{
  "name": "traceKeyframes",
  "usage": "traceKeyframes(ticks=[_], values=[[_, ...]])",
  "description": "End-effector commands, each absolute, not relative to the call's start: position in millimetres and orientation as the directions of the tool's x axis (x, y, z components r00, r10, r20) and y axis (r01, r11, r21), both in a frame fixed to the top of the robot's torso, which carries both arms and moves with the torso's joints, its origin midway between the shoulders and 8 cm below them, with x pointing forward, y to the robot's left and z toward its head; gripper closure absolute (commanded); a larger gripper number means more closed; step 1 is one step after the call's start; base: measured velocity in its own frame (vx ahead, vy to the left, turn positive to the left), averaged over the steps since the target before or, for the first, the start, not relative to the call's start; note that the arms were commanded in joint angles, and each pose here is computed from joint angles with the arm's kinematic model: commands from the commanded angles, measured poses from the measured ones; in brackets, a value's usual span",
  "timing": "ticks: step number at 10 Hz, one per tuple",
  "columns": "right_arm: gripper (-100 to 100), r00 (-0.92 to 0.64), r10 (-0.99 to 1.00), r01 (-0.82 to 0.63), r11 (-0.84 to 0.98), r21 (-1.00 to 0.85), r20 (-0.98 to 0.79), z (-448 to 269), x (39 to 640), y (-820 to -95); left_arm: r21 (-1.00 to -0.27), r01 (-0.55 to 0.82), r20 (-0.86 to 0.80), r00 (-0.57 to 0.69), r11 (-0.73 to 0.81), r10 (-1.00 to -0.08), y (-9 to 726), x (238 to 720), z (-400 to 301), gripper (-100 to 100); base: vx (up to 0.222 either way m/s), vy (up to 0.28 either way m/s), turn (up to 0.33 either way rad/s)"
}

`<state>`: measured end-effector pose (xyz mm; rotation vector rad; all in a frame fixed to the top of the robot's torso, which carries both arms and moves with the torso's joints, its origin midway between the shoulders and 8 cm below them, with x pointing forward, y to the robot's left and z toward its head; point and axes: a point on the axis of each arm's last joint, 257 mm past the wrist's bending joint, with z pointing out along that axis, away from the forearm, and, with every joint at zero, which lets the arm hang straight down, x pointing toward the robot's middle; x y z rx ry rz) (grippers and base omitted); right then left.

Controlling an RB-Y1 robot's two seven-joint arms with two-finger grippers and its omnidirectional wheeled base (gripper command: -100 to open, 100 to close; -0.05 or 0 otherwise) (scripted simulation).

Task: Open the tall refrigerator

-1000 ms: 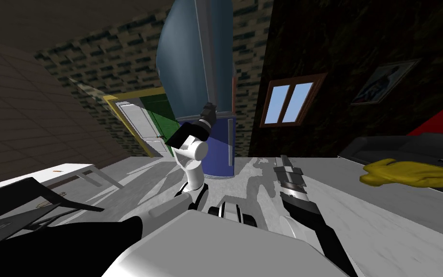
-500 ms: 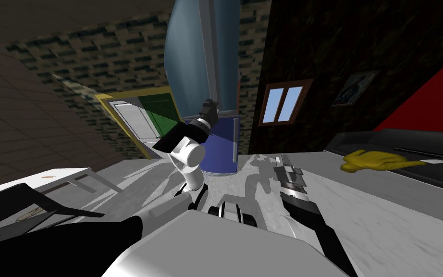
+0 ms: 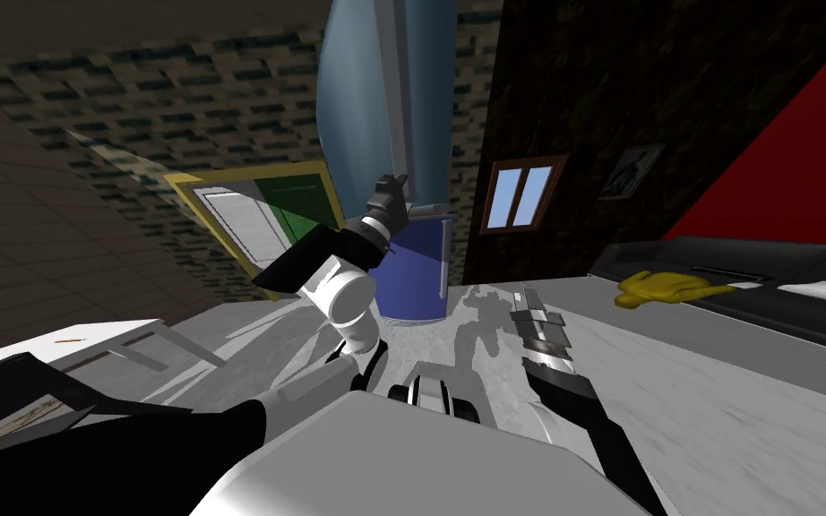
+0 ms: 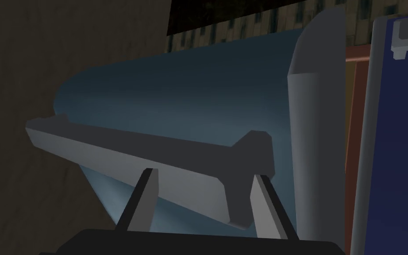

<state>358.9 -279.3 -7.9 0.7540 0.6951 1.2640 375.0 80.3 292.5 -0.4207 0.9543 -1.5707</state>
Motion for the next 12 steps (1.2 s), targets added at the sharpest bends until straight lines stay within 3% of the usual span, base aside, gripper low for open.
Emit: traceKeyframes(ticks=[1, 12], values=[[0, 0.17, 0.984, -0.566, 0.136, 0.813, -0.046, -7.9, 358.9, -279.3, -0.765, 0.644, -0.24, -0.257, 0.019, -0.936, 77.9, 371.9, 292.3, 100, -0.057, 0.06, -0.031], [0, 0.17, 0.984, -0.566, 0.136, 0.813, -0.046, -7.9, 358.9, -279.3, -0.755, 0.651, -0.236, -0.381, -0.078, -0.894, 47.9, 351.6, 296.2, 100, -0.086, 0.2, -0.084]])
